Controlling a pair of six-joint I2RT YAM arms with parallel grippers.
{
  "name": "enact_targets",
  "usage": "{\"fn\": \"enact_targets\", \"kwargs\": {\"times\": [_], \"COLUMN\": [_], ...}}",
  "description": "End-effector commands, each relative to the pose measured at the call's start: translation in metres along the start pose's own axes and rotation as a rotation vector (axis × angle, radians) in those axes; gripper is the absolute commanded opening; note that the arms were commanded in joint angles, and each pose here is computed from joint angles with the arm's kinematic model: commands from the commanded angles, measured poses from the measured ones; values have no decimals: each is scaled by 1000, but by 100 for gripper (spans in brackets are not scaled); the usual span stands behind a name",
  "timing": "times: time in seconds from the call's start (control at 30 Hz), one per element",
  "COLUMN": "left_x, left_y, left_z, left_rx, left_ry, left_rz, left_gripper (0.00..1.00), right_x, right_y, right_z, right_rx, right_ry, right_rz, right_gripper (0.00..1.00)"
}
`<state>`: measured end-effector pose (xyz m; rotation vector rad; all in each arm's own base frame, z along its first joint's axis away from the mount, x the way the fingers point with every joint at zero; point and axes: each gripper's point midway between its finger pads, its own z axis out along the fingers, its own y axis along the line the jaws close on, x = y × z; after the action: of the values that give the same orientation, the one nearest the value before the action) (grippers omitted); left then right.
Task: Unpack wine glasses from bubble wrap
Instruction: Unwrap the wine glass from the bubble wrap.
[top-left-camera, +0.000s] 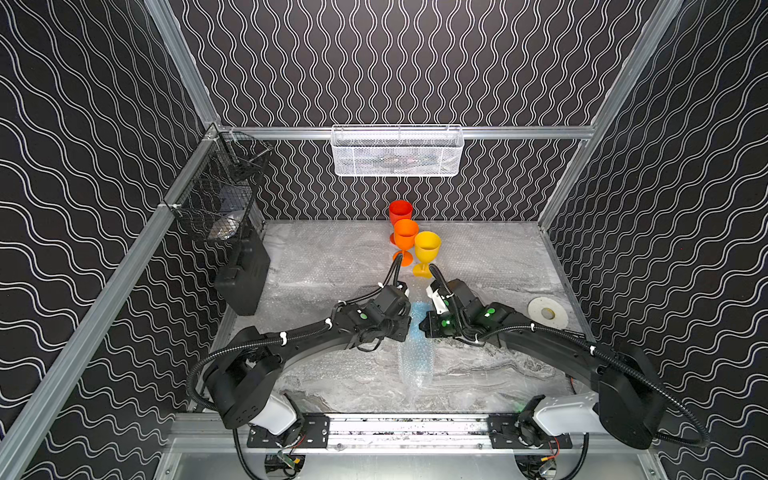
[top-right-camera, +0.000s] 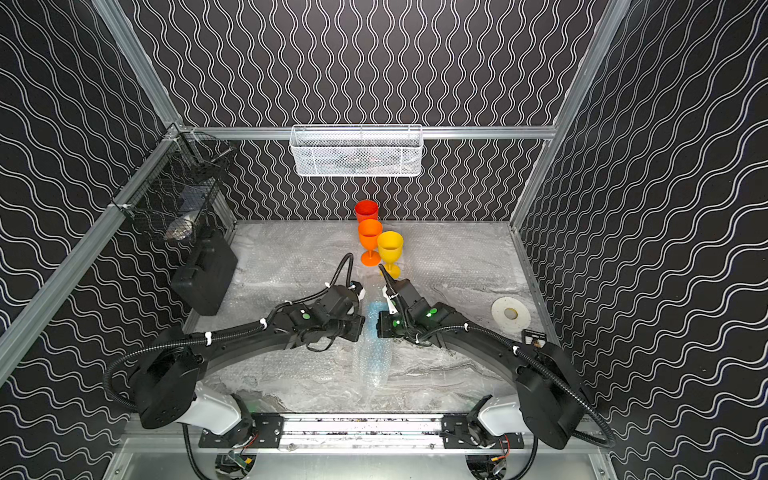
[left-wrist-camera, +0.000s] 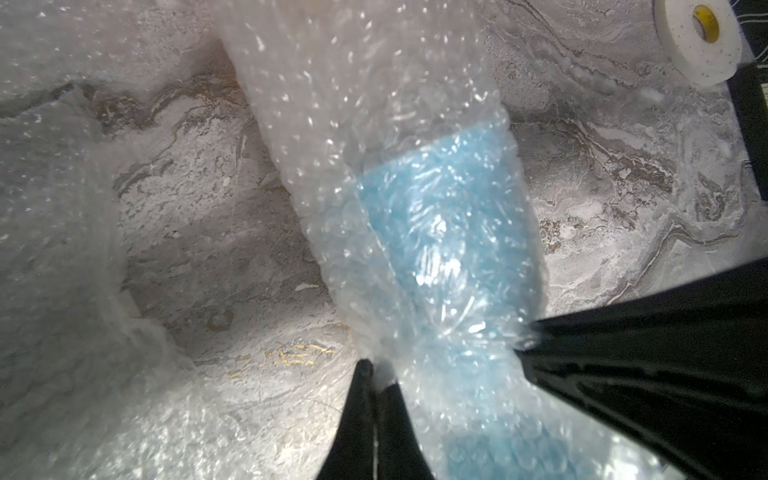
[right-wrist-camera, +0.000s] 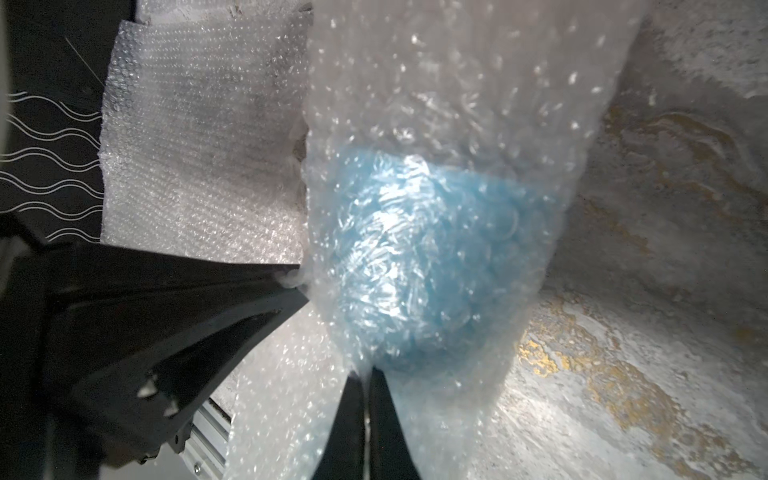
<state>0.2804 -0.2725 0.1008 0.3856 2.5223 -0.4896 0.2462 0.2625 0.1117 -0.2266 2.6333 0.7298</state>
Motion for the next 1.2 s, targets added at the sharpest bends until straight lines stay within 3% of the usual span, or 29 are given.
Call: {"fn": "enact_targets", "kwargs": {"times": [0.0,0.33,0.63,0.73,0.83,0.97,1.17], "left_x": [-2,-7,-9,-9,-5,-3,-6], "left_y": [6,1,-7,-18,-25,-30,-29], "left_z": [-3,-9,-5,-1,7,12,6], "left_rx": [-30,0,43,101,144,169,166], "left_ry": [-18,-40,-39,-36,-23,-2,-21], "left_rz": [5,-7,-5,-11,-26,-32,-28], "left_gripper": [0,0,0,0,0,0,0], "right_x": [4,1,0,2,4,-6,-32], "right_y": [-21,-43,-60,-71,-79,-80,-55], "right_z": [-2,-10,-22,-28,-31,-44,-65], "right_rx": [85,178,162,173,181,190,130], "right_ry": [14,3,-15,-17,-24,-57,-105], "right_rz": [-1,-25,61,99,129,131,63], "right_gripper": [0,0,1,10,29,46,58]}}
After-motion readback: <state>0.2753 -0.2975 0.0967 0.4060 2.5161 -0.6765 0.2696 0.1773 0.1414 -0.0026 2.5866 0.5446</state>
